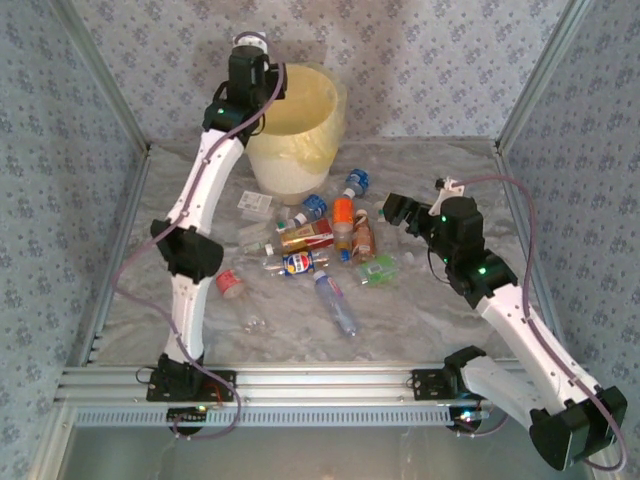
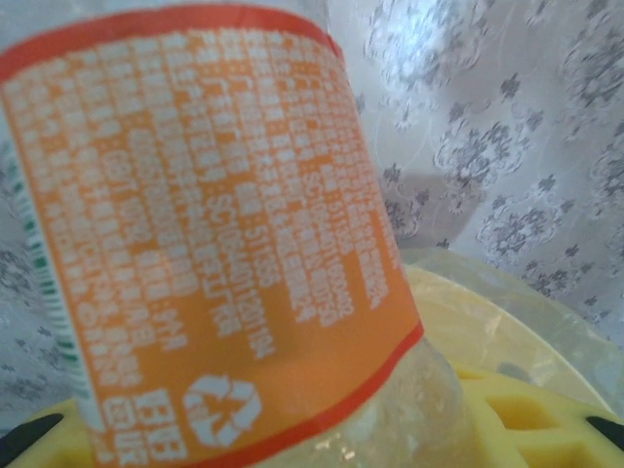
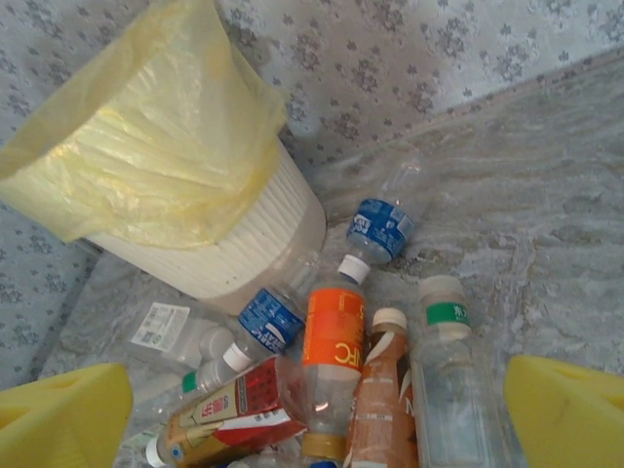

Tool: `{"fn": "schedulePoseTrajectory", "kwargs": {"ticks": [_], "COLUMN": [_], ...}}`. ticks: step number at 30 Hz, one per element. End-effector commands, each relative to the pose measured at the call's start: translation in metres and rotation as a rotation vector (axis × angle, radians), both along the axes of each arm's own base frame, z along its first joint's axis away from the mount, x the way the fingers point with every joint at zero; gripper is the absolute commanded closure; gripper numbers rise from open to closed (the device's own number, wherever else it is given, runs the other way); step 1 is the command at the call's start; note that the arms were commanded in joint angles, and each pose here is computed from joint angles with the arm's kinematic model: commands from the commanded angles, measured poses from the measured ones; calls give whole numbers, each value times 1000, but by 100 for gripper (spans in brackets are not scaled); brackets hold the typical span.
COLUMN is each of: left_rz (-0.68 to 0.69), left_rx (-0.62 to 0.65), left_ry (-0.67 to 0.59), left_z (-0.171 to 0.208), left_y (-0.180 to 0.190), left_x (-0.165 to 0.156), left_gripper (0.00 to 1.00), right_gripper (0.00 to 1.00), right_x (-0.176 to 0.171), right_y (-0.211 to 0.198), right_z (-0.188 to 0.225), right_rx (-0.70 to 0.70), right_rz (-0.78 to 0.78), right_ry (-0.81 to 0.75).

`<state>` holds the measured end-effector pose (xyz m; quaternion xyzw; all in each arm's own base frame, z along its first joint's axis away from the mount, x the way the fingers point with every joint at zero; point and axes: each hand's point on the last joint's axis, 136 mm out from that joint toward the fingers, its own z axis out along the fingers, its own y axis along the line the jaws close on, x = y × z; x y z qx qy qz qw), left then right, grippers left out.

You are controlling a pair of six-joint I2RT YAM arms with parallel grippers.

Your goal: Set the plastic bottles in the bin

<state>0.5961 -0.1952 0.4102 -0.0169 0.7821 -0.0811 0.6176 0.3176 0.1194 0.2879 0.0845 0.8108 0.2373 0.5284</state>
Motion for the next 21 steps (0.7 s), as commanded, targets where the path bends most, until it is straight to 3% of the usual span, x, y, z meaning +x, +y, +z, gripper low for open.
{"fn": "schedulePoseTrajectory", "kwargs": {"ticks": [1, 9, 21], "left_rz": [14, 119, 310], "left_rx": [-2, 20, 169], "left_ry": [156, 228, 236], "left_z": [-36, -77, -80], "left_y": [1, 16, 61], "left_x": [-8, 5, 1], "left_gripper": [56, 52, 38], "right_gripper": [0, 0, 0], "right_x": [-2, -6, -13], "right_y": [-4, -11, -25], "right_z": [-5, -11, -20], "right_rx": [-4, -49, -95], "right_rz": [-27, -49, -104], "right_ry": [17, 38, 77]}}
